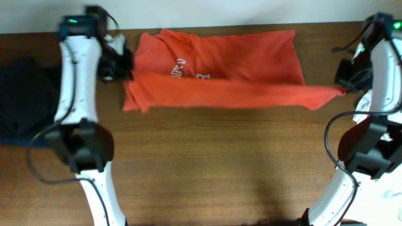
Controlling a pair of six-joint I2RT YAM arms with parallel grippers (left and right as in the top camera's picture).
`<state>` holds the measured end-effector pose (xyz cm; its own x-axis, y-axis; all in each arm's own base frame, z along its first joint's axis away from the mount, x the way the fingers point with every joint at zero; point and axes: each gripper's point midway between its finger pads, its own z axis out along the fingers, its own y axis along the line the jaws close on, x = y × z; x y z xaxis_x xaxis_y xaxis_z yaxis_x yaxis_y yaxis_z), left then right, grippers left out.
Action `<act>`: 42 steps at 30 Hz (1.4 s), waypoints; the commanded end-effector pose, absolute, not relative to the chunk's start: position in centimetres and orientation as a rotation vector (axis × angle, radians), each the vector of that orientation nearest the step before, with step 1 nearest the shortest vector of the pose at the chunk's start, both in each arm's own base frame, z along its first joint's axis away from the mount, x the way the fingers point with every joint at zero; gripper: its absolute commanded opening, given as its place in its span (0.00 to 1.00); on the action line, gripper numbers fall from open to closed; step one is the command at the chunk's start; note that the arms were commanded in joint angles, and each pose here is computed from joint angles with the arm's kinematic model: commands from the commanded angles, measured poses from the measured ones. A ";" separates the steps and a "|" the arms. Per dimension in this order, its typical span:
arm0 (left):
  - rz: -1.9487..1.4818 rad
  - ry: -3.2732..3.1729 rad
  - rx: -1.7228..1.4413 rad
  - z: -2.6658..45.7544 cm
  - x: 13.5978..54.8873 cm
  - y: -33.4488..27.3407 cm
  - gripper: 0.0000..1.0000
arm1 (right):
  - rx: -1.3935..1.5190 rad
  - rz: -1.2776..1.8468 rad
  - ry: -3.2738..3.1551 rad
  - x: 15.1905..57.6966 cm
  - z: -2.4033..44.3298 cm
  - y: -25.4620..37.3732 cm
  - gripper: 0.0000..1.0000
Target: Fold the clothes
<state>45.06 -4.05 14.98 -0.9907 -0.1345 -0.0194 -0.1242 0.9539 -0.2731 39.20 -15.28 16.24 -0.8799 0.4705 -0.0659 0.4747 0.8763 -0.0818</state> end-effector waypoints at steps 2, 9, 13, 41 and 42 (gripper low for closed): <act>-0.358 2.685 -0.192 29.2 44.7 0.0 0.00 | 0.696 -0.172 2.804 39.9 24.7 -15.9 0.04; -0.229 2.317 -0.298 41.7 38.7 5.9 0.00 | 0.531 -0.146 2.548 35.9 35.4 -13.4 0.04; -0.169 2.116 -0.268 47.4 36.6 6.5 0.00 | 0.487 -0.181 2.334 34.0 41.4 -12.8 0.04; -0.503 2.788 -0.174 25.1 43.6 2.4 0.00 | 0.649 -0.208 2.704 40.5 26.2 -15.3 0.04; -0.540 2.892 -0.193 22.3 42.4 2.2 0.00 | 0.664 -0.202 2.808 39.2 23.4 -14.9 0.04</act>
